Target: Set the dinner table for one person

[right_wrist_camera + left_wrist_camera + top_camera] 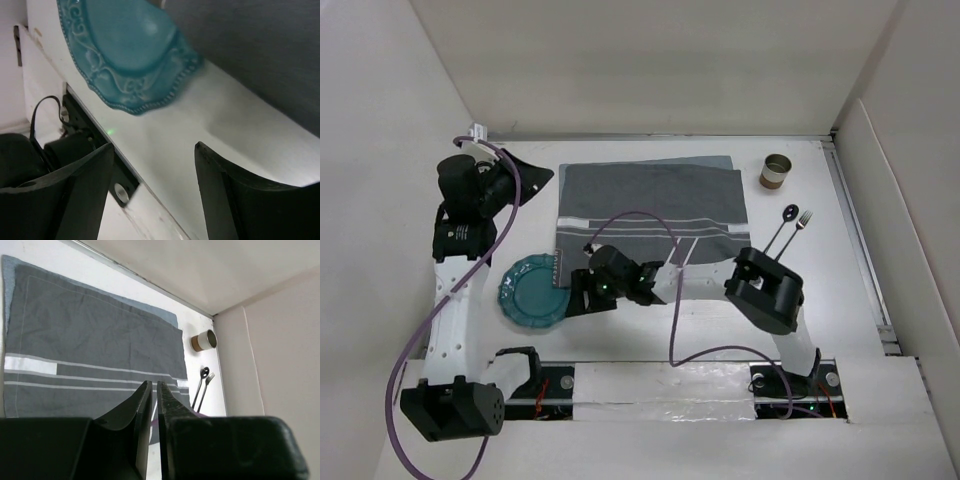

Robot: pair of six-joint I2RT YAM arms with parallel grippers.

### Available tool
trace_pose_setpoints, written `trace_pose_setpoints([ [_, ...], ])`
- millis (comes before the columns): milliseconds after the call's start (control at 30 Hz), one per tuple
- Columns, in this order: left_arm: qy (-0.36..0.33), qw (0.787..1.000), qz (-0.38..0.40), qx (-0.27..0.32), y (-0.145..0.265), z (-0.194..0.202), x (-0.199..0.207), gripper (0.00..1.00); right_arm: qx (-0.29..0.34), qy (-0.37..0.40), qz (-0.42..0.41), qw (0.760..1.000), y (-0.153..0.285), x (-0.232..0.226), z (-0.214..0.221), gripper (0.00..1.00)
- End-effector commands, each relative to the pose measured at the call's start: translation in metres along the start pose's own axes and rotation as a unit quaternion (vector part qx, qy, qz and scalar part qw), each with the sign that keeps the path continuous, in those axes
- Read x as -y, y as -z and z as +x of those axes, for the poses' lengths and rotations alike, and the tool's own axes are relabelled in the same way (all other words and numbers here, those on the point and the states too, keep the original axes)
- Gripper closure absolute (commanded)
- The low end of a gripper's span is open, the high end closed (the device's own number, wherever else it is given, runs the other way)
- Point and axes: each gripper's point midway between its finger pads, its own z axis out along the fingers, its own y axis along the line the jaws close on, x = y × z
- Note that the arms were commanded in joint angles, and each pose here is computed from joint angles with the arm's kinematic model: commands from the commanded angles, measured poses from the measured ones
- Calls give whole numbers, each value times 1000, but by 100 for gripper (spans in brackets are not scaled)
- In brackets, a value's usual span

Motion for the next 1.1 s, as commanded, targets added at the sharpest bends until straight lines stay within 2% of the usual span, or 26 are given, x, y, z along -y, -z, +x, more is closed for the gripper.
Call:
trace_pose_setpoints([
  [0,-27,999,22,4,4,3,13,92,59,-37,-42,997,-18,-42,-26,30],
  [133,-25,999,25,-7,4,13,14,91,53,-94,-18,994,-52,-25,-11,30],
  [300,-29,999,32,-24,5,23,22,91,81,-144,7,986,-72,-10,-13,31],
  [400,-33,998,35,-27,6,25,29,91,101,-195,31,975,-80,6,-14,41],
  [433,-34,999,32,-23,6,22,29,91,102,-212,31,972,-82,4,-10,49],
  [500,-44,998,32,-21,8,21,33,91,112,-227,47,966,-86,11,-7,53],
  [633,-54,998,28,-16,10,18,35,92,107,-263,58,957,-97,17,9,70],
  [700,-61,998,29,-17,11,19,38,92,111,-264,61,956,-100,19,8,74],
  [833,-86,996,9,-1,15,13,38,92,93,-257,52,960,-112,13,16,91],
  [867,-92,996,9,0,18,12,43,92,89,-253,39,963,-113,6,14,100],
  [967,-105,994,-4,15,24,3,46,92,73,-213,-16,974,-109,-23,9,100],
  [1000,-107,994,-6,19,25,0,47,92,50,-204,-35,977,-106,-34,15,100],
  [1067,-109,994,-3,27,28,-5,52,92,79,-150,-91,981,-83,-72,-10,100],
])
